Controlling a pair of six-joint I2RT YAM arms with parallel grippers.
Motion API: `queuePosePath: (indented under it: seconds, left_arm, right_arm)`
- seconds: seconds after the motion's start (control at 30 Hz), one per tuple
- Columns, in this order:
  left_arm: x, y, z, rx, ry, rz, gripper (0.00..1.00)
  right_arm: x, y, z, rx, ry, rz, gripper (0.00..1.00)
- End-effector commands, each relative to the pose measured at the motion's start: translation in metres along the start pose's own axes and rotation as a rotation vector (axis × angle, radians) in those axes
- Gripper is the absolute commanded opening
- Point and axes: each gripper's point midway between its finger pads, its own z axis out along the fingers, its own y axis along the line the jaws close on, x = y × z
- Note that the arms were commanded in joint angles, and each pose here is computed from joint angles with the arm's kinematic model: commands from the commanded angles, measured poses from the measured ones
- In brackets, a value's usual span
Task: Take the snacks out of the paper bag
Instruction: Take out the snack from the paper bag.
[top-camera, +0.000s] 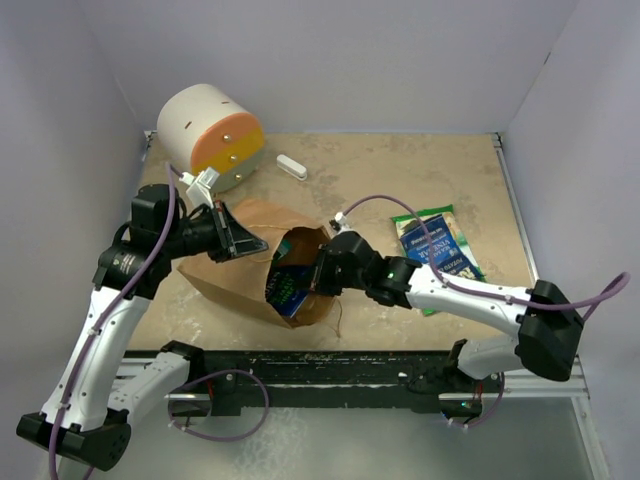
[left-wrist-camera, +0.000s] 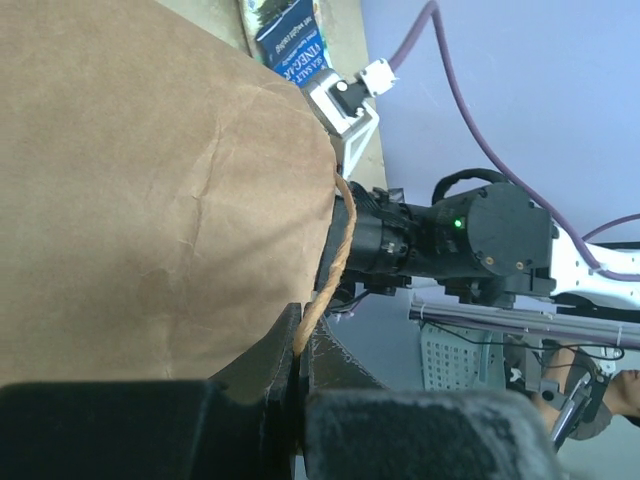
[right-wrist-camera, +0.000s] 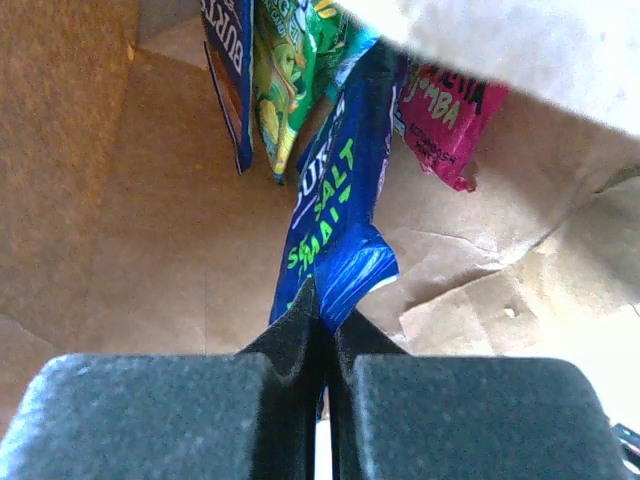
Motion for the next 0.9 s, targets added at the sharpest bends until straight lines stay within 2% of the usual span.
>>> queuePosePath:
  seconds: [0.0,0.37,0.57,0.87]
  left_arm:
    - [-0.014,-0.011,-0.002,0.023,-0.057,0.064,0.0]
    - [-0.022,-0.006,0.004,0.003,-0.075,0.071,0.0]
    - [-0.028,-0.001,0.009,-0.022,-0.075,0.093,0.0]
    - [-0.031,0.006,0.016,-0.038,-0.061,0.105,0.0]
  right_arm:
    - [-0.017,0.017,-0.023,-0.03,-0.05,-0.102,0.0]
    - [-0.044,0.026,-0.091,-0.052,-0.182,-0.226,0.0]
    - [-0.062,0.046,-0.14,-0.072,-0.249,-0.305,0.0]
    - [-0.111,0.035,-0.194,0.165,-0.412,-0.362,0.0]
